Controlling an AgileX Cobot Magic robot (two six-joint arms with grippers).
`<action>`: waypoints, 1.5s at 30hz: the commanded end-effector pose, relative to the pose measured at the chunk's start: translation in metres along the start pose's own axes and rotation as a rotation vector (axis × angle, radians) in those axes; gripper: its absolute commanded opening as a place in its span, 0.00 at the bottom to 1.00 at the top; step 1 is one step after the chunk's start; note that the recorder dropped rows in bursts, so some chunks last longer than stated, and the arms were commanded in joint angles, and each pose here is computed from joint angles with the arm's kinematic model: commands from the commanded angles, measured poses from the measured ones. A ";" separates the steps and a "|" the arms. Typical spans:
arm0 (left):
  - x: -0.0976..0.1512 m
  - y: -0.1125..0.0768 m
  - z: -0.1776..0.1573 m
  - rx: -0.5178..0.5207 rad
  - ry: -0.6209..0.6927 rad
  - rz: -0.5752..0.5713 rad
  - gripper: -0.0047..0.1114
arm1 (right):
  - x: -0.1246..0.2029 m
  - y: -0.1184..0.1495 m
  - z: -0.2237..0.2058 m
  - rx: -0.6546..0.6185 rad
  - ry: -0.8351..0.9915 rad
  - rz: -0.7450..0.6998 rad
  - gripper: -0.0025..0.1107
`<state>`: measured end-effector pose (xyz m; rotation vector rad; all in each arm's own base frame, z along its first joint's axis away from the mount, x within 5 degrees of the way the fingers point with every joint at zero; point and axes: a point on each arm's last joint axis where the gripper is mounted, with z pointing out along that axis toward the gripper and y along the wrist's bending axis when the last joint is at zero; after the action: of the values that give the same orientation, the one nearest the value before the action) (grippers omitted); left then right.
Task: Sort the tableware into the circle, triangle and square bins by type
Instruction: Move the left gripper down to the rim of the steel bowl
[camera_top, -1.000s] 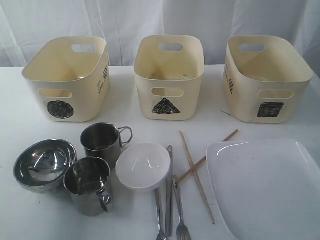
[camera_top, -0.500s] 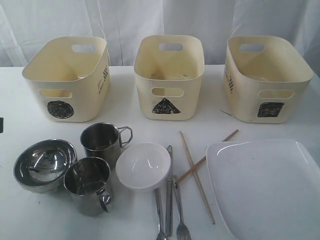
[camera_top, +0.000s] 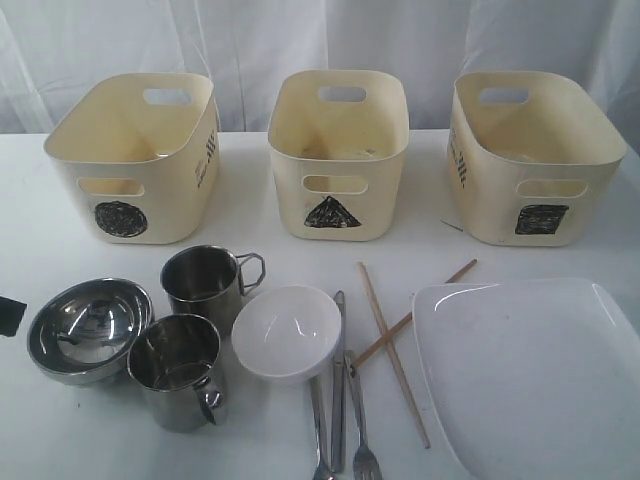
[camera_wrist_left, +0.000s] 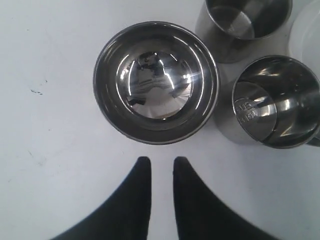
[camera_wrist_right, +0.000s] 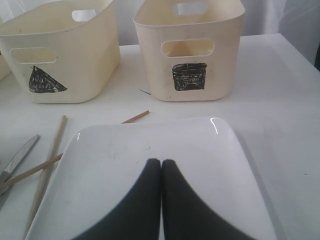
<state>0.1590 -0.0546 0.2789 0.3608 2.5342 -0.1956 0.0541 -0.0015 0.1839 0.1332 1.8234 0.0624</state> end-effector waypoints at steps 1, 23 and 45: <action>0.001 -0.001 -0.002 0.003 0.020 0.034 0.24 | 0.001 0.000 0.000 0.000 0.000 -0.002 0.02; -0.024 0.032 0.061 -0.069 -0.022 -0.179 0.62 | 0.001 0.000 0.000 0.000 0.000 0.033 0.02; -0.019 0.040 0.120 -0.068 0.116 -0.225 0.62 | 0.001 0.000 0.000 0.000 0.000 0.031 0.02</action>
<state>0.2490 -0.0471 0.1938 0.0725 2.6620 -0.1745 0.0541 -0.0015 0.1839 0.1576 1.8217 0.0812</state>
